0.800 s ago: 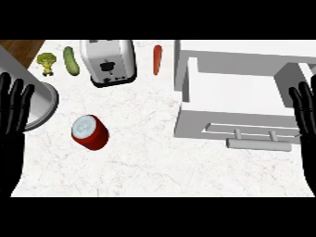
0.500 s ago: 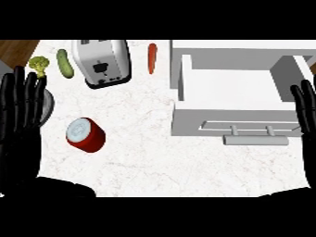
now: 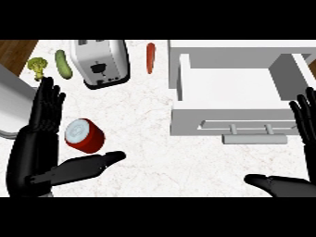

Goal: Pick up the can, place it into the drawer and close the drawer

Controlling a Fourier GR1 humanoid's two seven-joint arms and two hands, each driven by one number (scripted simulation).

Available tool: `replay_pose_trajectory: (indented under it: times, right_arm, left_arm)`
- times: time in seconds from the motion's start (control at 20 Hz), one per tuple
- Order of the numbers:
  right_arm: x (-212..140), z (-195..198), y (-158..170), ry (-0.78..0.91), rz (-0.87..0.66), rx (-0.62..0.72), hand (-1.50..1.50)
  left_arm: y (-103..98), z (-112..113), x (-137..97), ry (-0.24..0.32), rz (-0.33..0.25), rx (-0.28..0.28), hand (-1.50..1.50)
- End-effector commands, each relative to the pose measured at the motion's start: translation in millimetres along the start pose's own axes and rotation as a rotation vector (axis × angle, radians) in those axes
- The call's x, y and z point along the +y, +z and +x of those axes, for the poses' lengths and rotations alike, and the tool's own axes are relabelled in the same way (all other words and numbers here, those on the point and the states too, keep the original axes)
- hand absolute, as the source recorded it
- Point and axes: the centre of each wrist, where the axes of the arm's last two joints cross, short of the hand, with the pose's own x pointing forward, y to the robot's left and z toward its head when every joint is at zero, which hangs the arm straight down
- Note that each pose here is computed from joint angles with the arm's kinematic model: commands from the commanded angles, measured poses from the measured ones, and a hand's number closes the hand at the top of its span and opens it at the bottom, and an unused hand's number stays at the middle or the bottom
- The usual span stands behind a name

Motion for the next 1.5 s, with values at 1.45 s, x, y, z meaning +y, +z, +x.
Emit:
replay_pose_trajectory:
  times: [1.45]
  right_arm:
    - [-48, -14, 47, 0.033, -0.029, 0.033, -1.50]
  left_arm:
    - [-20, -74, 11, 0.017, 0.134, 0.144, -1.50]
